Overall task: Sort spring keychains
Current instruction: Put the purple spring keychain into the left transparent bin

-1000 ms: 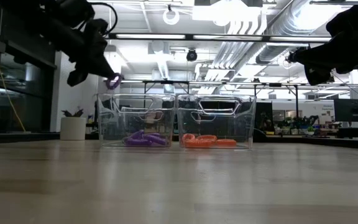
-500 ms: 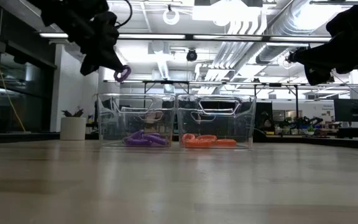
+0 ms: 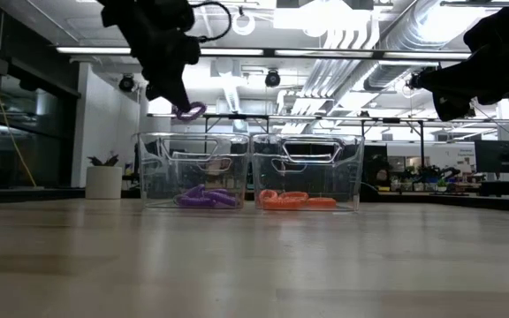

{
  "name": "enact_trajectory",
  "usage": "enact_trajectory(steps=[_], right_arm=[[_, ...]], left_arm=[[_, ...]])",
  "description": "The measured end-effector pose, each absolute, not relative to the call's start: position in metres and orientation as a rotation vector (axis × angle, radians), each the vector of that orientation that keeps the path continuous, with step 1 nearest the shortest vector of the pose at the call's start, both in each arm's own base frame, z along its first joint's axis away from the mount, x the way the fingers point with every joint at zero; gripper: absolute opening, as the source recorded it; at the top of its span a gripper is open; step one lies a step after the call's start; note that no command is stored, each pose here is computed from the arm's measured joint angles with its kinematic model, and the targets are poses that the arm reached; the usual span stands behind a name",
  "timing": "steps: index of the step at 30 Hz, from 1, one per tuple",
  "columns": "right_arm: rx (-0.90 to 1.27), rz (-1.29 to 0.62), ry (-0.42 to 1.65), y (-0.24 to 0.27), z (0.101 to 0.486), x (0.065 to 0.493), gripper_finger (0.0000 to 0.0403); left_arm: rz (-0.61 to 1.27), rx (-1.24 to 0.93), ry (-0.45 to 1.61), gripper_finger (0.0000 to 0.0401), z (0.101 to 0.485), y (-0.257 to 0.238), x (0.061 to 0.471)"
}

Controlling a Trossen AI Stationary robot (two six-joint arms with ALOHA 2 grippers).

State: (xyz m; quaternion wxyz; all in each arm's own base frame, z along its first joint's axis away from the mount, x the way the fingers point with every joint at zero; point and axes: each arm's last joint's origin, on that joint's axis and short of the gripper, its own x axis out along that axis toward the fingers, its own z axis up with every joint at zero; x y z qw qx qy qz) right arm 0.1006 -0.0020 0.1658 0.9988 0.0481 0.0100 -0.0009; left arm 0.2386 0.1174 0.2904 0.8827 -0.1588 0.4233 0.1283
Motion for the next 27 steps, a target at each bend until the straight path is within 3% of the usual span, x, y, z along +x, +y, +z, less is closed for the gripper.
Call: enact_trajectory(steps=[6, 13, 27], right_arm=[[0.096, -0.001, 0.020, -0.002, 0.166, 0.101, 0.0011], [0.096, -0.001, 0.020, -0.002, 0.166, 0.101, 0.0011], [0.096, -0.001, 0.020, -0.002, 0.166, 0.101, 0.0011]], left_arm=[[0.217, -0.183, 1.055, 0.0002, 0.275, 0.117, 0.263], [0.236, -0.151, 1.209, 0.0002, 0.246, 0.120, 0.290], [0.226, -0.149, 1.233, 0.0029, 0.232, 0.124, 0.308]])
